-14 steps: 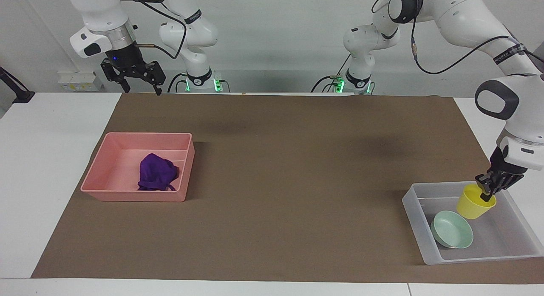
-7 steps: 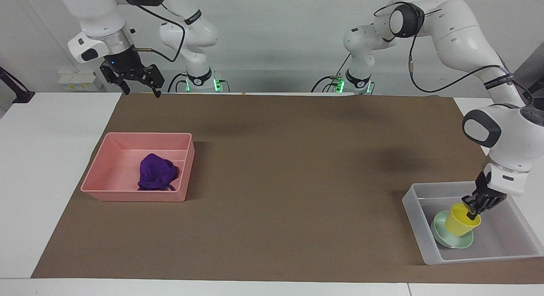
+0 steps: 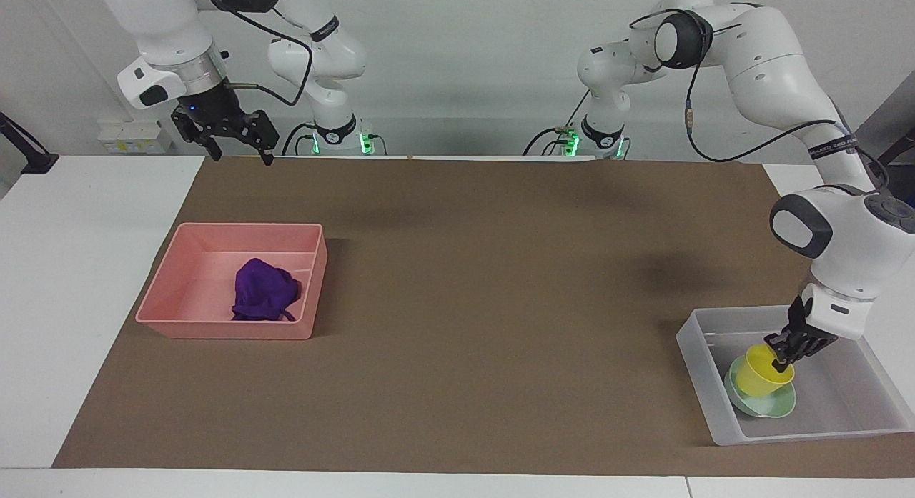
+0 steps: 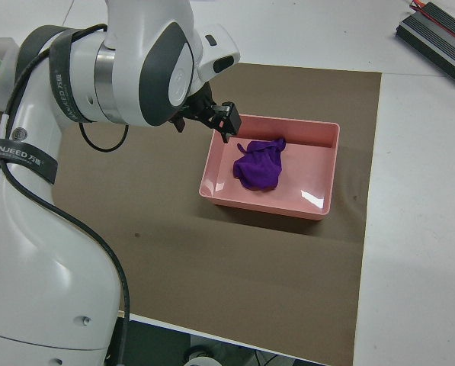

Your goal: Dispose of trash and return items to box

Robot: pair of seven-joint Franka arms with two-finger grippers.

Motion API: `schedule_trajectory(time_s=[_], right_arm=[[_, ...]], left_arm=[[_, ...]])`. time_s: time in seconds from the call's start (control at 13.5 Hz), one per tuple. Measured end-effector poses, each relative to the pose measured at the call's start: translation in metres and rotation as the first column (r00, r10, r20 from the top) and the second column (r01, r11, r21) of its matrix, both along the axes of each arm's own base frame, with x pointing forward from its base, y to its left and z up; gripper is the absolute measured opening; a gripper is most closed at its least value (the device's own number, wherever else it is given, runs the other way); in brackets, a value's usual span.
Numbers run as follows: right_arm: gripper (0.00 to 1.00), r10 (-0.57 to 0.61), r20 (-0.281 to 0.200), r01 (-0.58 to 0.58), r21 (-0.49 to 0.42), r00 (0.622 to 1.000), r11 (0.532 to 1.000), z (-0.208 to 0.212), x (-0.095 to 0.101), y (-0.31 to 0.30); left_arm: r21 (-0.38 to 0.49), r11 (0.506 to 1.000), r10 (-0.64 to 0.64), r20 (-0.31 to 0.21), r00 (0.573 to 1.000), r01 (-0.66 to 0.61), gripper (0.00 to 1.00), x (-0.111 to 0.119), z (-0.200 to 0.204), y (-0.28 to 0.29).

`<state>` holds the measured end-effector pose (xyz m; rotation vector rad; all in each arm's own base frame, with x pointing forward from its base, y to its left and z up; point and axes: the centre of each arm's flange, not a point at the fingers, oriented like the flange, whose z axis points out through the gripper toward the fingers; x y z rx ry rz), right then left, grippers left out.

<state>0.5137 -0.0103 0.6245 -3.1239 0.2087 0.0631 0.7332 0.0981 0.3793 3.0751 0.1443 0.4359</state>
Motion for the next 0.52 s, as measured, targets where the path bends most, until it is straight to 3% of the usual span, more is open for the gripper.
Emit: schedule_trajectory(time_s=[0.15, 0.3, 0.52], right_arm=[[1.00, 0.001, 0.000, -0.001, 0.000, 1.000, 1.000, 0.000, 0.000, 0.000], [1.00, 0.001, -0.002, -0.001, 0.000, 1.000, 1.000, -0.001, 0.000, 0.000], [1.00, 0.001, -0.002, -0.001, 0.000, 1.000, 1.000, -0.001, 0.000, 0.001]], left_arm=[[0.002, 1.000, -0.017, -0.001, 1.000, 0.017, 0.33, 0.000, 0.003, -0.003], [0.008, 0.999, -0.036, 0.020, 0.999, 0.036, 0.62, 0.001, 0.017, -0.005], [0.054, 0.982, -0.181, 0.056, 0.982, 0.178, 0.98, -0.004, 0.061, -0.023]])
